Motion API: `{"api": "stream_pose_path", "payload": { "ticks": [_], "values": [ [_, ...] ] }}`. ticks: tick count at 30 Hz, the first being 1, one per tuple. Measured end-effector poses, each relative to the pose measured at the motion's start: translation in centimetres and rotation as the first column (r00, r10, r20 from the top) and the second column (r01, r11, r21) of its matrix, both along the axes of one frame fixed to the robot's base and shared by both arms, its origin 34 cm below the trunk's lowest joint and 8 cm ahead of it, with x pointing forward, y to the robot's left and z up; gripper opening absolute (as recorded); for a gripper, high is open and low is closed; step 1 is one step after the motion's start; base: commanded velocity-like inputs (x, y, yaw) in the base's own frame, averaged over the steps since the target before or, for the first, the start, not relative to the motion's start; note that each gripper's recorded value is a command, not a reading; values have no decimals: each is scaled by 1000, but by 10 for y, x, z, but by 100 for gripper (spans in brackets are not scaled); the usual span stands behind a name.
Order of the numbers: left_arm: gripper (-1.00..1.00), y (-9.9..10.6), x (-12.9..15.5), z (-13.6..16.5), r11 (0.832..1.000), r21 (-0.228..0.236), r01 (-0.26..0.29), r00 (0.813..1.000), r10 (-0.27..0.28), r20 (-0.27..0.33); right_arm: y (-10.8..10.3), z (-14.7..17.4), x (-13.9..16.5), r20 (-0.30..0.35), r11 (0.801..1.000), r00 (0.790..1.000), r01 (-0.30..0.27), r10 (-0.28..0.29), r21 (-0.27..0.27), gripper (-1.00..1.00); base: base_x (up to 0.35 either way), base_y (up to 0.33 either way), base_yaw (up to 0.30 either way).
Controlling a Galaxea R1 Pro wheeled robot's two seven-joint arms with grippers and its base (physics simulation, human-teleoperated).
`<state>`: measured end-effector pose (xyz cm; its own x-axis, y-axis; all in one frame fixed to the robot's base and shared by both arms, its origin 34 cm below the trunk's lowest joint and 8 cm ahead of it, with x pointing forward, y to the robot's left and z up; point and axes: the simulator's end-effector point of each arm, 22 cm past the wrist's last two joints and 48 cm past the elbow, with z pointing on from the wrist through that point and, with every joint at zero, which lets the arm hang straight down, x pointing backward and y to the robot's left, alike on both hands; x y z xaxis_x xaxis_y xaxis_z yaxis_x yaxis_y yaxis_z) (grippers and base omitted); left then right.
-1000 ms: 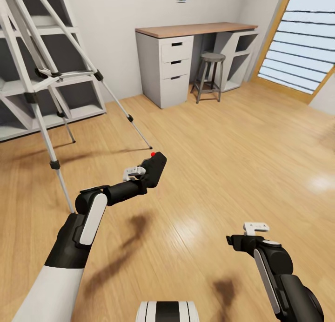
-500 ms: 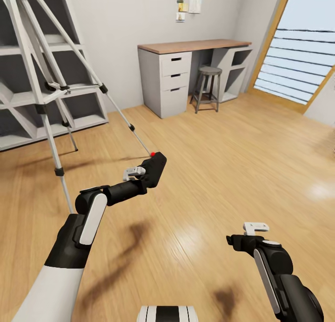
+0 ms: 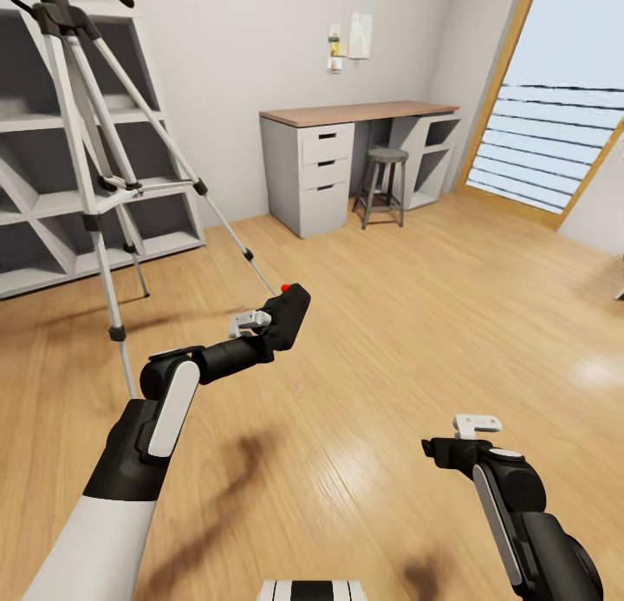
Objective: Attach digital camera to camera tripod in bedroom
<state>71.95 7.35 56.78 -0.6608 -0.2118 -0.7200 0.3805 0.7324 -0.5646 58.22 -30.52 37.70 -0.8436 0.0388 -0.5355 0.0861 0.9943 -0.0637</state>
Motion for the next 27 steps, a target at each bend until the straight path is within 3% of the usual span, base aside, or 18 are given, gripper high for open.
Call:
{"api": "stream_pose_path", "payload": {
  "ticks": [27],
  "values": [
    [-100,0,-11,73,1000,-1,1,994,-1,110,-2,59,11,111,1000,994,3,-3,-2,100,0,0,0]
  ]
}}
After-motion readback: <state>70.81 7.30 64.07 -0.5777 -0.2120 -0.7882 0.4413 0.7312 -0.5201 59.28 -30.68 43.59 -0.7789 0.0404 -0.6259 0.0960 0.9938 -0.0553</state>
